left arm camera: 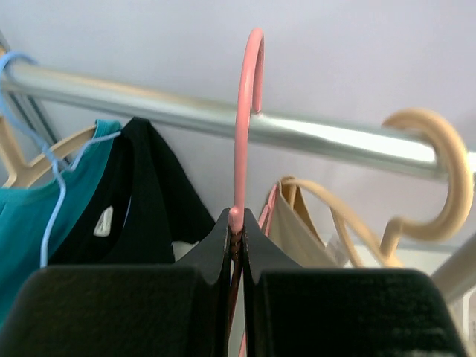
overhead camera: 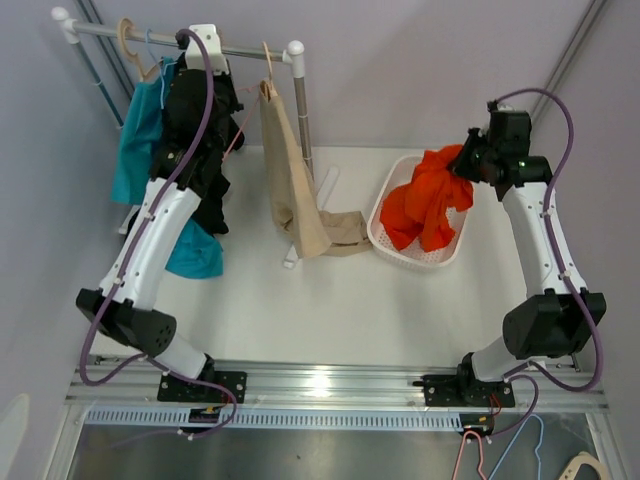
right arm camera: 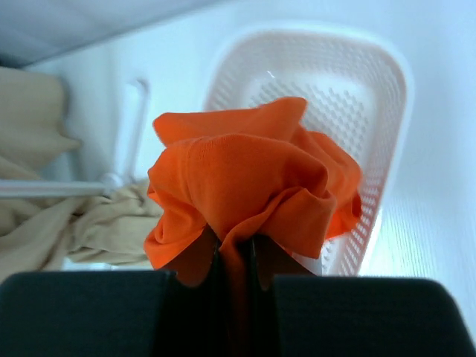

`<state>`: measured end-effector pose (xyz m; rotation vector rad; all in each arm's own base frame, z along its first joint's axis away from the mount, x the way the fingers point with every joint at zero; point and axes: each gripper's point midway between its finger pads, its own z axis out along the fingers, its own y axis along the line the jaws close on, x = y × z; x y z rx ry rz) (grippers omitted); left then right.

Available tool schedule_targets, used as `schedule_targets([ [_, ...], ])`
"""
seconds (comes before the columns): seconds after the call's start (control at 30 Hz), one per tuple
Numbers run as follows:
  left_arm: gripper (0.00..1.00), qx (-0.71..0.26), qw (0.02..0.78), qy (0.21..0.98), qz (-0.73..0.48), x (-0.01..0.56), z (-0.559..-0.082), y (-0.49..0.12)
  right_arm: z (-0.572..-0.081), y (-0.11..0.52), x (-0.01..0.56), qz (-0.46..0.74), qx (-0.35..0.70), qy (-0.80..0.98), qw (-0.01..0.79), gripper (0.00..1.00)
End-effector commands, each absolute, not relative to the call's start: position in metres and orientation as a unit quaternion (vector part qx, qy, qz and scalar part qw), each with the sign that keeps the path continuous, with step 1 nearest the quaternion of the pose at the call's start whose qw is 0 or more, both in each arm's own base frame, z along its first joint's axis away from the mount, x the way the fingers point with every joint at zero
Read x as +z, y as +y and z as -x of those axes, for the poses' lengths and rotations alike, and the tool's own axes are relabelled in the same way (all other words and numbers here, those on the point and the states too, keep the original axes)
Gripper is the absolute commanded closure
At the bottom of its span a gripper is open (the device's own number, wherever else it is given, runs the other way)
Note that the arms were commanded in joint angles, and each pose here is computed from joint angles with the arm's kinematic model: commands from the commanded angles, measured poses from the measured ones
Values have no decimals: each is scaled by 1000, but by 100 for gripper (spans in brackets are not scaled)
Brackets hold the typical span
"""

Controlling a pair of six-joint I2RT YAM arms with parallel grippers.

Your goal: Remove the t-shirt from the hanger

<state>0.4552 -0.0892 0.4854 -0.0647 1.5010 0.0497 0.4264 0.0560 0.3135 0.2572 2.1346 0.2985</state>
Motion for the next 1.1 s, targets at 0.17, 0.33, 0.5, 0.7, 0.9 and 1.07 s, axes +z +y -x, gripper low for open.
schedule_targets([
  [0.17, 99, 35, 774, 629, 55, 537, -480, -84, -443, 27, 283, -138, 130, 870, 454, 1],
  [0.33, 99, 72, 779, 619, 64, 544, -493, -72, -435, 37, 291, -121, 161, 857, 474, 0],
  [0.5, 99, 73, 757, 647, 60, 521, -520, -62, -428, 44, 305, -105, 180, 846, 490, 1],
  [0.7, 95, -5, 733, 677, 66, 493, -530, -60, -424, 52, 309, -90, 200, 840, 496, 1],
  [0.9, 56, -40, 735, 676, 38, 503, -513, -70, -421, 59, 307, -77, 213, 840, 493, 1],
  [1.07, 3, -60, 727, 682, 52, 503, -475, -67, -420, 64, 305, -74, 221, 839, 491, 0],
])
